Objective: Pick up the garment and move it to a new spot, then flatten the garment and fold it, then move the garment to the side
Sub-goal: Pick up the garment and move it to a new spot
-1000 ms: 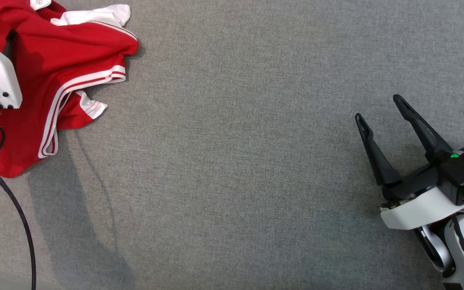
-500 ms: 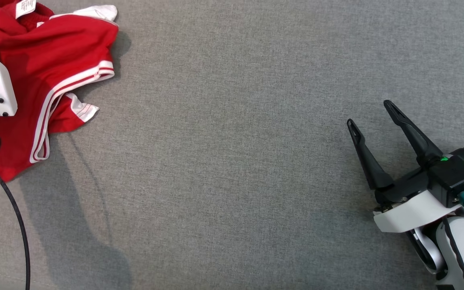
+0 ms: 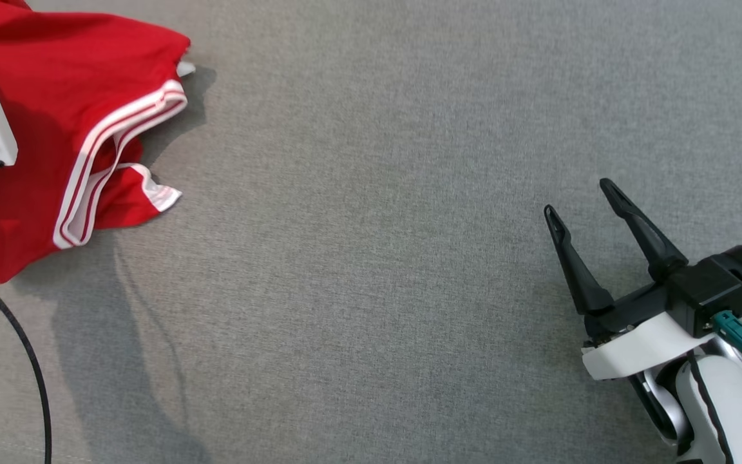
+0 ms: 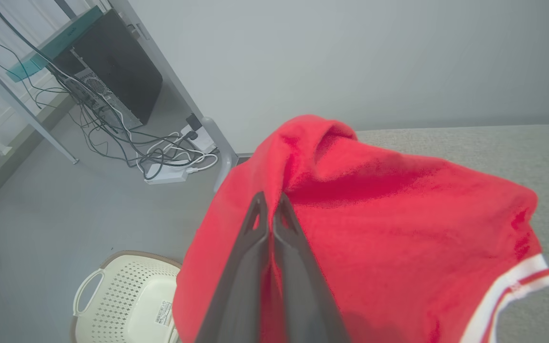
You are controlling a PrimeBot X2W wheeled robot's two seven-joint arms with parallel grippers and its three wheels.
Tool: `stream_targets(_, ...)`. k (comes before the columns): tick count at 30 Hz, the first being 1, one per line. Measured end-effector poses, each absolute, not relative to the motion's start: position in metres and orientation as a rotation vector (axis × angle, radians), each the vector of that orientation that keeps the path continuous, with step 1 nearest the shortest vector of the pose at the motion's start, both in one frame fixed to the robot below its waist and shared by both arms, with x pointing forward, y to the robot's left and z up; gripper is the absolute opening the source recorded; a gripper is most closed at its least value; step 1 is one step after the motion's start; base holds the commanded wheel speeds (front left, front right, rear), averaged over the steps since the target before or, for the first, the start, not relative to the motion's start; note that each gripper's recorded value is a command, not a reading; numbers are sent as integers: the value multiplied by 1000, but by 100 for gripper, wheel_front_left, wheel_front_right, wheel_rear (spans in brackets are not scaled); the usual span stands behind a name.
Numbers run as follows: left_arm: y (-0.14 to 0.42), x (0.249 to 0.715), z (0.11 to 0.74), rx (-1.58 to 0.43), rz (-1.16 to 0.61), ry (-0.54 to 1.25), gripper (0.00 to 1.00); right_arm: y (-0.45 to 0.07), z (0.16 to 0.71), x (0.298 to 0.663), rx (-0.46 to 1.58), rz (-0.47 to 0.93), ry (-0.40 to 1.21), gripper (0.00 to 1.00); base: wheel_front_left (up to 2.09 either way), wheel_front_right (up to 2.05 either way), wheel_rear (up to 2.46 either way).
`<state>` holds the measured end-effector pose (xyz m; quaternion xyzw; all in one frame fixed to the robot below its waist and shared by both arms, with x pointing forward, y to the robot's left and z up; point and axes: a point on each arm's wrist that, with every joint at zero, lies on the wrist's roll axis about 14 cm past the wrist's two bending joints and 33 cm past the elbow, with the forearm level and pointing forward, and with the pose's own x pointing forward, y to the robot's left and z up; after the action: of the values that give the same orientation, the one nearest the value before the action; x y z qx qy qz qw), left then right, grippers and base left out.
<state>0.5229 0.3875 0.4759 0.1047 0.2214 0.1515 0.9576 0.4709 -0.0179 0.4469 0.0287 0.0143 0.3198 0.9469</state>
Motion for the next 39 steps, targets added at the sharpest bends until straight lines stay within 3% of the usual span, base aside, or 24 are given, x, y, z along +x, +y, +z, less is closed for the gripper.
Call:
stream_targets(14,375,514,602,181,280,16,0,-5,489,451,85,648,-53,100,0,0,0)
stream_targets(22,331,505,687,152,172,-282,0,-10,512,438,86,613,-98,100,0,0,0)
stream_targets(28,271,499,723,84,42,-446,0,-34,531,436,74,537,-147,100,0,0,0)
stream_targets(39,137,487,730,-109,-246,-550,0,-112,560,432,33,319,-230,100,0,0,0)
